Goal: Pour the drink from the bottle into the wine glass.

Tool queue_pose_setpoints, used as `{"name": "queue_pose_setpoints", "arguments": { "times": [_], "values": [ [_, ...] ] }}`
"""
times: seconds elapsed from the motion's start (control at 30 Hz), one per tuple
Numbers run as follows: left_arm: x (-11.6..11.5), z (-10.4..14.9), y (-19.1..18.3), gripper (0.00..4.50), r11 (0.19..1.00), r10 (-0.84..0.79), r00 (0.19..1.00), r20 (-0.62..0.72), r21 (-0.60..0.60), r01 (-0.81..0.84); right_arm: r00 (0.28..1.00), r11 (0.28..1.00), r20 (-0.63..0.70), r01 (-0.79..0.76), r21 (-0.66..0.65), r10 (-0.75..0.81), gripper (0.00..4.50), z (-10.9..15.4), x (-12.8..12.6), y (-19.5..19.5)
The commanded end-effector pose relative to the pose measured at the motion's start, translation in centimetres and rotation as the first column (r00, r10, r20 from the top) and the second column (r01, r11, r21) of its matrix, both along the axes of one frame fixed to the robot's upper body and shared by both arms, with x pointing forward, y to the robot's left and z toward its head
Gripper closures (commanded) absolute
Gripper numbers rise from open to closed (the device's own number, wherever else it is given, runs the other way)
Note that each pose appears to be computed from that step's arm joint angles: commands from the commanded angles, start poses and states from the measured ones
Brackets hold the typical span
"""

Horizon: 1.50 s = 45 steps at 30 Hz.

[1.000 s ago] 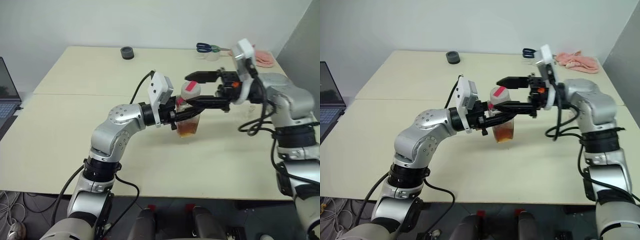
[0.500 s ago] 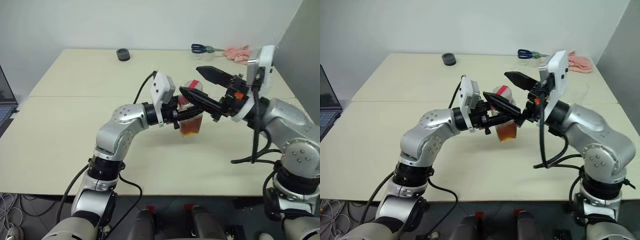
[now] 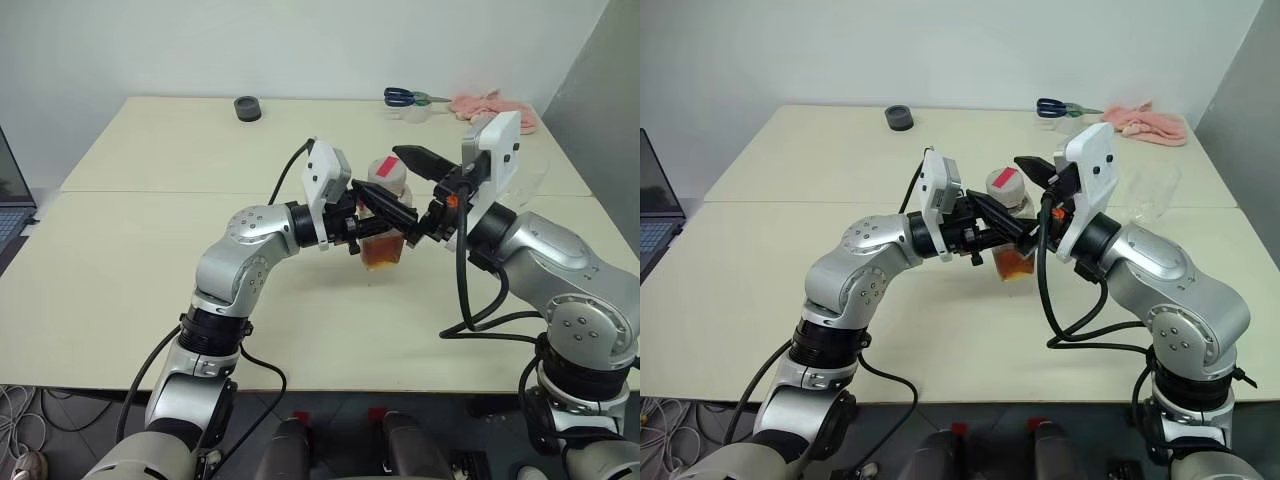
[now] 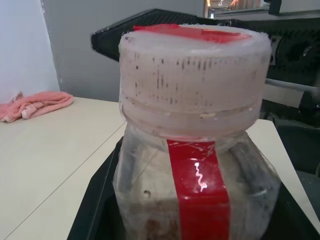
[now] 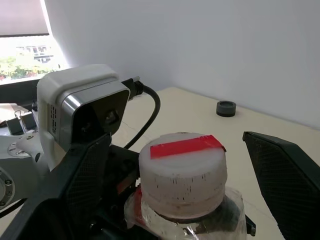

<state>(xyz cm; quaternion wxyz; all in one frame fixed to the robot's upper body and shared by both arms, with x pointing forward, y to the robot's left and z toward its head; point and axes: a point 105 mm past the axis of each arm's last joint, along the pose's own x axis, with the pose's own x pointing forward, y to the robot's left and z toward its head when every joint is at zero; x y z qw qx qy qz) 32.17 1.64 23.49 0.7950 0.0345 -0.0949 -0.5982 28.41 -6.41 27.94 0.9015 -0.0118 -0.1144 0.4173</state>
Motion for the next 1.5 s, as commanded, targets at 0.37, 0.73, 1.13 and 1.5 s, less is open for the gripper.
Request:
{"name": "queue_pose_setpoints", "arguments": {
  "times": [0.37,0.73,1.13,1.5],
  "values": [
    [-1.1,1.8,-0.3,2.66,0.999,-0.026,0.997,0.069,-0.018,0.028,0.996,0.998,0.066,-0.065,-0.009,0.065,2.64,0.9,-0.8,0.2],
    [-2.0,1.8,-0.5,2.66,0.998,-0.070,0.996,0.061,0.006,0.069,0.726,0.722,0.039,-0.675,-0.152,0.687,2.64,3.1,0.4,2.9],
    [-2.7,1.5,0.0,2.66,0.999,-0.032,0.999,0.037,0.003,0.032,0.679,0.669,-0.007,-0.725,-0.163,0.734,0.17,2.2,1.9,2.6],
    [-1.9,1.4,-0.2,2.66,0.999,-0.026,0.999,0.036,-0.018,0.026,0.949,0.943,0.037,-0.307,-0.131,0.314,0.08,1.7,0.0,-2.9]
  ]
}}
